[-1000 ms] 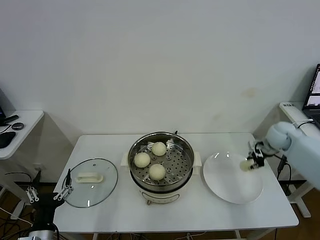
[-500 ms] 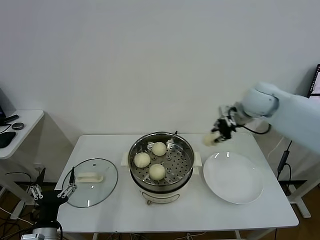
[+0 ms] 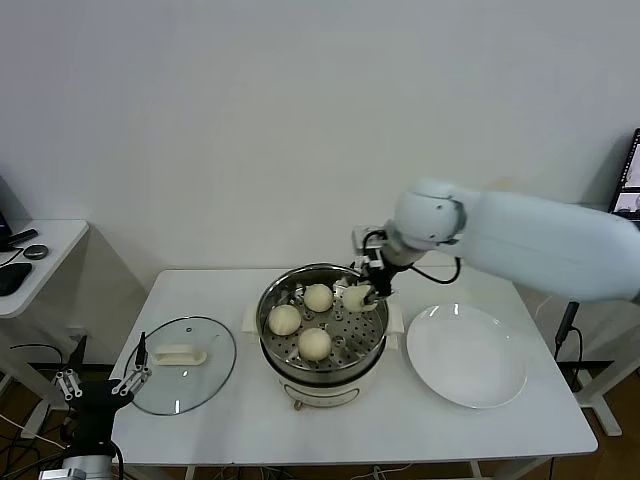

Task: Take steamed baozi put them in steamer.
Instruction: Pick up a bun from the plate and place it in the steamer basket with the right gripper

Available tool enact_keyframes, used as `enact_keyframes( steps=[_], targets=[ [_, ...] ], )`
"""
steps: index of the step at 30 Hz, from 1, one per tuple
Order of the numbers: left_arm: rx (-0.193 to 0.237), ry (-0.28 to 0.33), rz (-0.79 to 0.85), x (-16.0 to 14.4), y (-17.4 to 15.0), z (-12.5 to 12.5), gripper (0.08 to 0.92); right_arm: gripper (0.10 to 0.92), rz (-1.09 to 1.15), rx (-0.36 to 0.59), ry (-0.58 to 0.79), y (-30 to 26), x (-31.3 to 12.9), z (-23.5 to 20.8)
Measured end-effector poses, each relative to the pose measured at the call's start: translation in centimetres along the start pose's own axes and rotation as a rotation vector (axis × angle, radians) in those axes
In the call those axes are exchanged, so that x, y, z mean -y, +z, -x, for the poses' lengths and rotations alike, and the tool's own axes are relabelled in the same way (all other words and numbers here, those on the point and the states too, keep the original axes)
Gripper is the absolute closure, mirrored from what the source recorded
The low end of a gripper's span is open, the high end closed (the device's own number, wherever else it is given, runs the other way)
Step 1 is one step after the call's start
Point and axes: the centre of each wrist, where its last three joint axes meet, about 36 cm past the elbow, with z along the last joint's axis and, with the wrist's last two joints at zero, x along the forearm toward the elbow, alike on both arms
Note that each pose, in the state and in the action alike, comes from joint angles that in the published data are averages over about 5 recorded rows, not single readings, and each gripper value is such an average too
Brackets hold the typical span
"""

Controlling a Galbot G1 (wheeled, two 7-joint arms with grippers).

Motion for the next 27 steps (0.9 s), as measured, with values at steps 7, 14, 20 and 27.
enact_keyframes(
  steps=[7, 14, 20, 27],
  targets=[
    [-0.003, -0.007, 0.007, -0.5, 0.1, 0.0, 0.177, 0.622, 0.008, -0.04, -0.014, -1.3, 0.3, 3.8],
    [-0.003, -0.013, 0.006, -0.6, 0.3, 0.1, 0.177, 0.575, 0.029, -0.064, -0.018, -1.3, 0.2, 6.0],
    [-0.003, -0.018, 0.007, -0.8, 0.2, 0.0, 0.177, 0.403, 0.04, -0.068, -0.011, -1.2, 0.2, 6.3],
    [0.001, -0.018, 0.006, -0.7, 0.1, 0.1, 0.177, 0.226, 0.064, -0.049, 0.009, -0.6, 0.3, 4.7]
  ],
)
